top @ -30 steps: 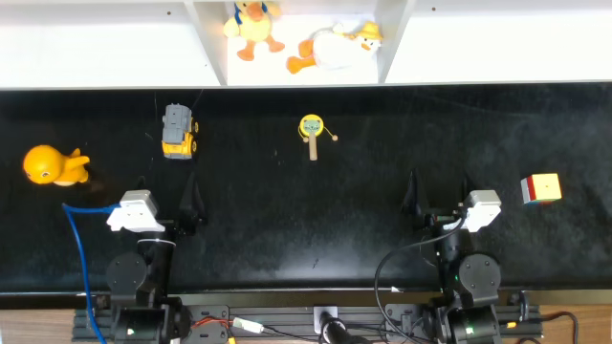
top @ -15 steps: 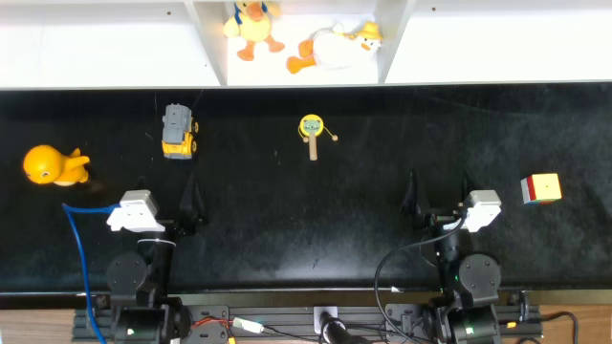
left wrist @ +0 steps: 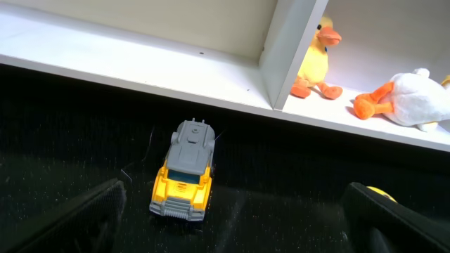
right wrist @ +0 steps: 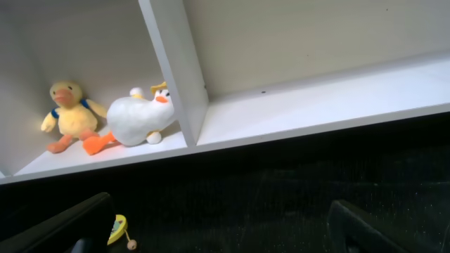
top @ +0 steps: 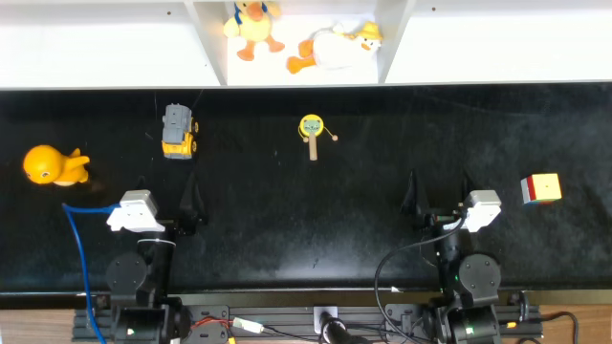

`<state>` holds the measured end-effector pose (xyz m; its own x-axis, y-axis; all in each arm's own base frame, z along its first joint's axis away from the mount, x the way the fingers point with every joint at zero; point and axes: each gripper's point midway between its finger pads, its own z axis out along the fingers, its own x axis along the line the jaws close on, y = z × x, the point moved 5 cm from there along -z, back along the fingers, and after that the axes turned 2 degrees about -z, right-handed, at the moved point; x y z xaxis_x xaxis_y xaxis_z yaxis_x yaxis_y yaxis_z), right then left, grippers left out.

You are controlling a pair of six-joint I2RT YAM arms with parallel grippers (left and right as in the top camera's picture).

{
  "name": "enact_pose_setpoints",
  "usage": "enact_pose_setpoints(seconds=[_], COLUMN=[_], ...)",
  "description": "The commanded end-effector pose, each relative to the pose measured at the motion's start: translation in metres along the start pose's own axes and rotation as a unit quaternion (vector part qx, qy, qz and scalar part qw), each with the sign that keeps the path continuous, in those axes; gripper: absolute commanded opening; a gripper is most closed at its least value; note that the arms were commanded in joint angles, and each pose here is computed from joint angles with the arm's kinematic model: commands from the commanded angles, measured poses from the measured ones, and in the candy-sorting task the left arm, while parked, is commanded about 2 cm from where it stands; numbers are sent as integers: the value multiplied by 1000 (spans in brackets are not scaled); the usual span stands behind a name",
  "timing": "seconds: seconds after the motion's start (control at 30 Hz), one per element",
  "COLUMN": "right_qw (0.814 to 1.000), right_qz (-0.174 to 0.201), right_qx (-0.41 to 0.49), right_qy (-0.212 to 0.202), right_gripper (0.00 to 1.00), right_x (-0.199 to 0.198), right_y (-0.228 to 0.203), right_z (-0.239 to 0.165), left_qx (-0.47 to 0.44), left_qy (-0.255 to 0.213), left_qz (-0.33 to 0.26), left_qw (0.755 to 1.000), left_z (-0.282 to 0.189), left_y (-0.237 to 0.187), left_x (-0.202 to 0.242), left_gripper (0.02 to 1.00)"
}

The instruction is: Store Toys

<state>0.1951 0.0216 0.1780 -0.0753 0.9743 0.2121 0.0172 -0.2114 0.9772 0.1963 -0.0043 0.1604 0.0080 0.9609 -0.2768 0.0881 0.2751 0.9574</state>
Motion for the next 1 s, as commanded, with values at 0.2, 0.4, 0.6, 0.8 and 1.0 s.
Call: enact_pose_setpoints(seconds=[0.2,0.4,0.6,0.8,1.0], right_qw=[1000,1000,1000,1000,1000], right_qz=[-4,-3,-4,-3,-4], right_qx=[0,0,0,0,0], right_qy=[-1,-1,-1,-1,-2], right_gripper=[996,996,996,1000,996], right_x=[-1,-1,-1,-1,-1], right_y=[-4,-4,-4,-4,-4], right_z=[0,0,0,0,0], left_qx=[-1,-1,-1,-1,-12], left_qy=[-9,-9,-9,-9,27], left_qz=[4,4,4,4,4], left_qw=[1000,1000,1000,1000,1000], left_z=[0,0,0,0,-1], left_y=[0,0,0,0,2], left_x=[-2,-2,-2,-2,7], left_gripper=[998,998,998,998,998])
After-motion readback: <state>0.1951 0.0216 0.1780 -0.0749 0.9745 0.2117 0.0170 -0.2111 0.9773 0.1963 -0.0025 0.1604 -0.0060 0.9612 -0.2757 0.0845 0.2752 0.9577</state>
